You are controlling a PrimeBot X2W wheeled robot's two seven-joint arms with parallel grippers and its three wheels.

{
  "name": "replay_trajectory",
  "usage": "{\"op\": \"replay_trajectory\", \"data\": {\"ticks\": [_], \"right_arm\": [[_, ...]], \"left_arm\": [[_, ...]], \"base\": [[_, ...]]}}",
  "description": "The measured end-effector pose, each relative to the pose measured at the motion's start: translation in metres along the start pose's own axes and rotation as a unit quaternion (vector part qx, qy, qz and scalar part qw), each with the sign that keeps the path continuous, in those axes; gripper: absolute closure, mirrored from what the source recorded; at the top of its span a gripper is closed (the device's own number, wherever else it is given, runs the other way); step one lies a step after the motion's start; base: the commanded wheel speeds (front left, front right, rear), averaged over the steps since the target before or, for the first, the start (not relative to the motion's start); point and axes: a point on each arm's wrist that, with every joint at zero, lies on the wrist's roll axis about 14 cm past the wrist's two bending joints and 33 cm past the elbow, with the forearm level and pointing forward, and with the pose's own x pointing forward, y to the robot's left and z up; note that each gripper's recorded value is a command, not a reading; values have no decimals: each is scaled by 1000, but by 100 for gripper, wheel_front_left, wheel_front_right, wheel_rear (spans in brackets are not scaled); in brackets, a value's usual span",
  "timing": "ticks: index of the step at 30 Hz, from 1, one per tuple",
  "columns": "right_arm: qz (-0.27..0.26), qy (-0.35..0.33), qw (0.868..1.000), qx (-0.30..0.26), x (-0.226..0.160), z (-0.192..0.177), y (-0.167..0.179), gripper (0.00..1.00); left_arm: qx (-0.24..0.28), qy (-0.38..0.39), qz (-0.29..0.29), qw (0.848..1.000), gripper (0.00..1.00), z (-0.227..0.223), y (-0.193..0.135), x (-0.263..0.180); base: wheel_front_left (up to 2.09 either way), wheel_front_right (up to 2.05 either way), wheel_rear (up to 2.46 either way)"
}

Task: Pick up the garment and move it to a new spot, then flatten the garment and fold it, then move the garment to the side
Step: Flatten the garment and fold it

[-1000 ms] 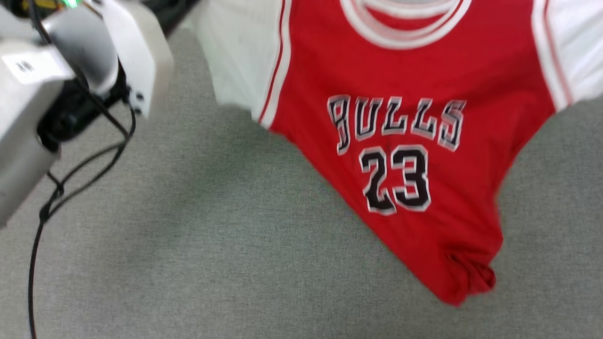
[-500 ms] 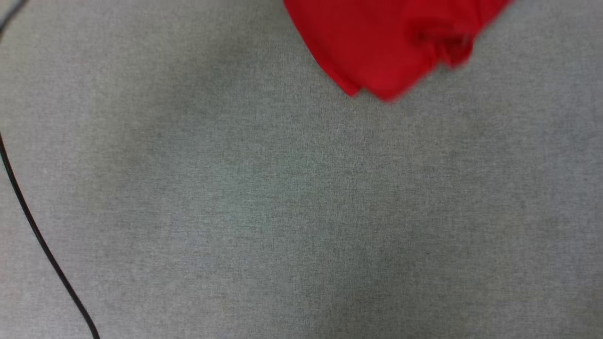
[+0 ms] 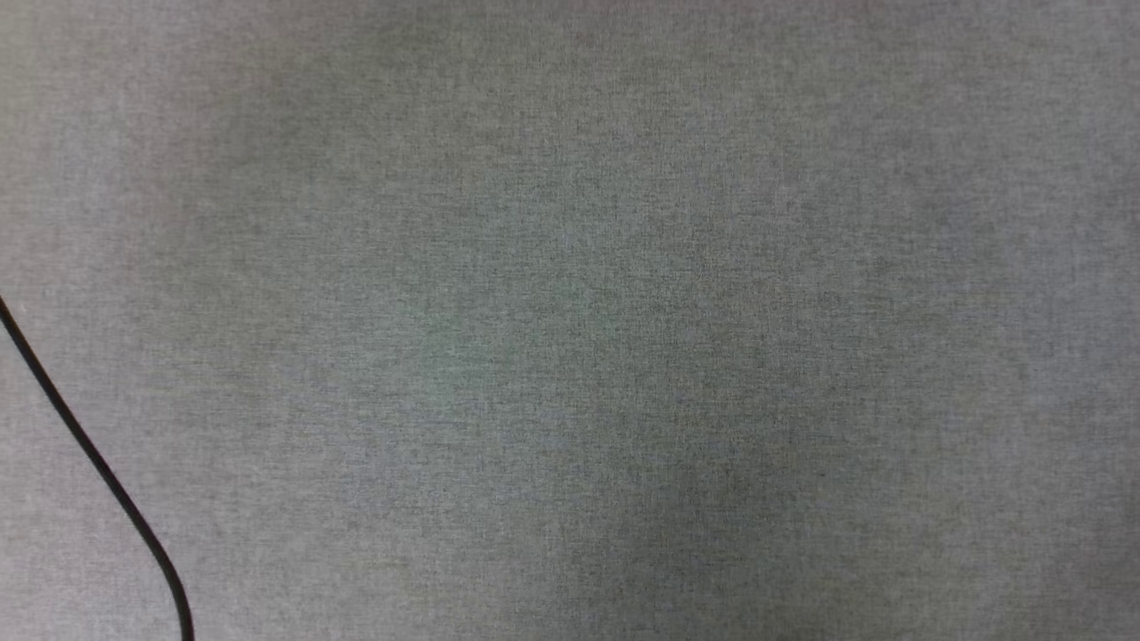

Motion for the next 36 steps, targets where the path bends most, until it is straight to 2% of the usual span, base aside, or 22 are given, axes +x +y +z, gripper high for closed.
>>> {"op": "replay_trajectory", "data": {"ticks": [7, 16, 17, 21, 22, 23, 26, 31, 36], "right_arm": [[39, 43, 998, 7, 1, -58, 34, 100], [107, 99, 989, 25, -37, -120, 86, 100], [123, 114, 985, 34, -54, -137, 97, 100], [148, 137, 978, 49, -82, -158, 115, 100], [162, 150, 973, 65, -103, -170, 124, 100], [162, 150, 973, 65, -103, -170, 124, 100], [181, 175, 965, 80, -139, -188, 135, 100], [194, 222, 950, 101, -203, -216, 141, 100], [190, 250, 942, 119, -258, -230, 137, 100]], "left_arm": [[-36, 60, -5, 998, 100, -75, -12, -10], [-83, 104, -38, 990, 100, -132, -52, -57], [-101, 114, -44, 987, 100, -145, -63, -75], [-132, 140, -55, 980, 100, -167, -85, -107], [-149, 161, -57, 974, 100, -182, -100, -133], [-149, 161, -57, 974, 100, -182, -100, -133], [-167, 187, -53, 967, 100, -196, -113, -170], [-198, 233, -47, 951, 100, -213, -136, -235], [-219, 272, -45, 936, 100, -216, -156, -291]], "base": [[0, 0, 0], [0, 0, 0], [0, 0, 0], [0, 0, 0], [0, 0, 0], [0, 0, 0], [0, 0, 0], [0, 0, 0], [0, 0, 0]]}}
